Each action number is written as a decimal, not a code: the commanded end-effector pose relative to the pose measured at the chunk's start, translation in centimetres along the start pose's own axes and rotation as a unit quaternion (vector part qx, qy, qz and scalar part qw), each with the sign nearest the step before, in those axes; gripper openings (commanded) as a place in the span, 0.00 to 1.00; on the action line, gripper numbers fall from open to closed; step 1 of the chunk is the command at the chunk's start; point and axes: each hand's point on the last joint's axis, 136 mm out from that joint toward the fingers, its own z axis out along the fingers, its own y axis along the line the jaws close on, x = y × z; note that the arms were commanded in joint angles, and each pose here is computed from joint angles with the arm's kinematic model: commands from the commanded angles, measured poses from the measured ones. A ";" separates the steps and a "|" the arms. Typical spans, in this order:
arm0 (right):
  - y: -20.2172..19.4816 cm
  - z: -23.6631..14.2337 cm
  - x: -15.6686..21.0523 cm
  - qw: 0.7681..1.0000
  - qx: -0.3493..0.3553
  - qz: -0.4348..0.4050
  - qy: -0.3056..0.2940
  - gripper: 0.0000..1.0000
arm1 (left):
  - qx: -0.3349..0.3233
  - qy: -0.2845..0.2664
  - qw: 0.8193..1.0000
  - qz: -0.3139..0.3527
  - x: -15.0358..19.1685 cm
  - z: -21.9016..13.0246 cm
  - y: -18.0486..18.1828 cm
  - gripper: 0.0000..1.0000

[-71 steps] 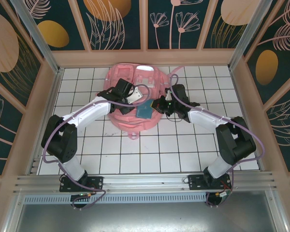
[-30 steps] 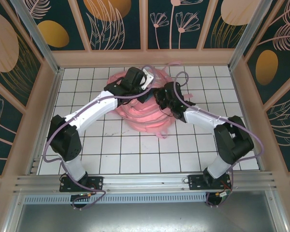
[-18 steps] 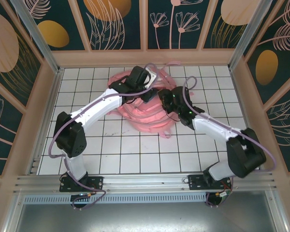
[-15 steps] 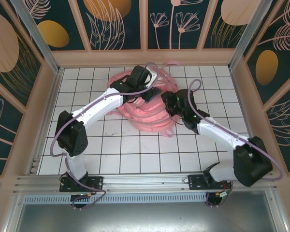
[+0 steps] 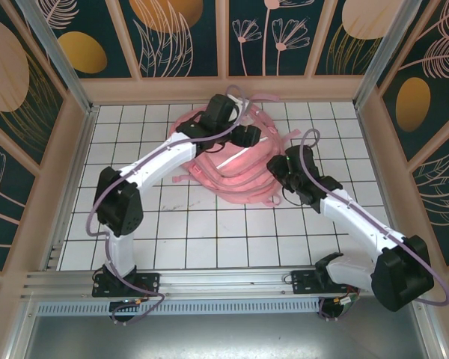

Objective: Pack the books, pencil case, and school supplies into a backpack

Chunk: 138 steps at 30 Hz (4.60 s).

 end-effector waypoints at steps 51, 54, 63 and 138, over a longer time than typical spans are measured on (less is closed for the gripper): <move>5.9 6.4 11.8 0.961 0.193 -0.198 -0.012 0.00 | -0.050 -0.066 0.934 -0.348 11.8 -11.1 14.0 0.82; 6.2 6.2 12.0 0.962 0.168 -0.215 0.007 0.00 | -0.013 -0.060 0.932 -0.358 11.5 -10.3 13.0 0.73; 7.9 6.2 12.7 0.962 0.074 -0.251 0.075 0.00 | 0.098 -0.029 0.914 -0.394 11.5 -7.9 10.3 0.48; 11.6 5.6 11.3 0.918 -0.073 -0.380 0.083 0.00 | -0.064 -0.038 0.919 -0.388 12.6 -9.0 19.1 0.48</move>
